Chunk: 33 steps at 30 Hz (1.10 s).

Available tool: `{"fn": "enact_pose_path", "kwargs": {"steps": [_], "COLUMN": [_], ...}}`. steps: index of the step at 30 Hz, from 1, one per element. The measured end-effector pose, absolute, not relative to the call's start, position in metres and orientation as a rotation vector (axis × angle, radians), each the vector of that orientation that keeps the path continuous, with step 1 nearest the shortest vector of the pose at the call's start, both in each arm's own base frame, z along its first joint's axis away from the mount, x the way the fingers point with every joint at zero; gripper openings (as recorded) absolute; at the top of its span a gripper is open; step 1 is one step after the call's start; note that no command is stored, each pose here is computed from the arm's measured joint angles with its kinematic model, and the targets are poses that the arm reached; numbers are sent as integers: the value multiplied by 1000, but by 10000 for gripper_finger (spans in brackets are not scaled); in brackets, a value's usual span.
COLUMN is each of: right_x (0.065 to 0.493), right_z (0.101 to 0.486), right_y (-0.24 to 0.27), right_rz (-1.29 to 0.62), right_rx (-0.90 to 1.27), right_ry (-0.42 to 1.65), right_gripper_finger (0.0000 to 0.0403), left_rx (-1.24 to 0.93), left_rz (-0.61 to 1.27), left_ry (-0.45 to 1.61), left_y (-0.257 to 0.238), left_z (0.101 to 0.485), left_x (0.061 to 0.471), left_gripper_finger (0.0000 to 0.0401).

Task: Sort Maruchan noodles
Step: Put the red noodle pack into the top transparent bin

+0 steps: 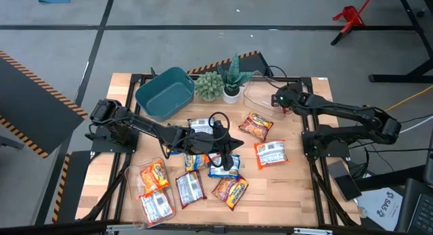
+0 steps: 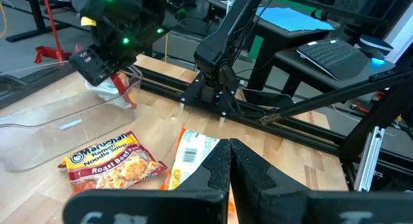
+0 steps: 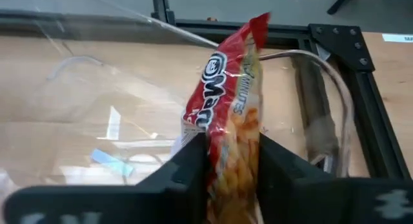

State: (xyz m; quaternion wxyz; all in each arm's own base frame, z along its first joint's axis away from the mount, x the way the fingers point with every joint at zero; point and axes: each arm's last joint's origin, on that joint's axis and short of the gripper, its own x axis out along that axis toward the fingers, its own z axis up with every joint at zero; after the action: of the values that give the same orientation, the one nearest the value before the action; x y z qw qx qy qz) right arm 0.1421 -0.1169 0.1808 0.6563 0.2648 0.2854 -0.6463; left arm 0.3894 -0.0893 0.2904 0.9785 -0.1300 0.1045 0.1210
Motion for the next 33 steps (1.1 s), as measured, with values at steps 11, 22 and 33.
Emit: {"fn": "enact_pose_path", "kwargs": {"steps": [11, 22, 33], "right_x": [147, 146, 167], "right_z": [190, 219, 214], "right_y": [-118, -105, -49], "right_rz": [-1316, -892, -502], "right_rx": [542, 542, 465], "right_ry": [629, 528, 698], "right_gripper_finger": [230, 275, 276], "left_rx": [-259, -246, -246], "left_rz": [243, 248, 351], "left_ry": [215, 263, 426], "left_y": [-89, -89, -40], "left_z": [290, 285, 231], "left_x": [389, 388, 408], "left_gripper_finger": [0, 0, 0]}}
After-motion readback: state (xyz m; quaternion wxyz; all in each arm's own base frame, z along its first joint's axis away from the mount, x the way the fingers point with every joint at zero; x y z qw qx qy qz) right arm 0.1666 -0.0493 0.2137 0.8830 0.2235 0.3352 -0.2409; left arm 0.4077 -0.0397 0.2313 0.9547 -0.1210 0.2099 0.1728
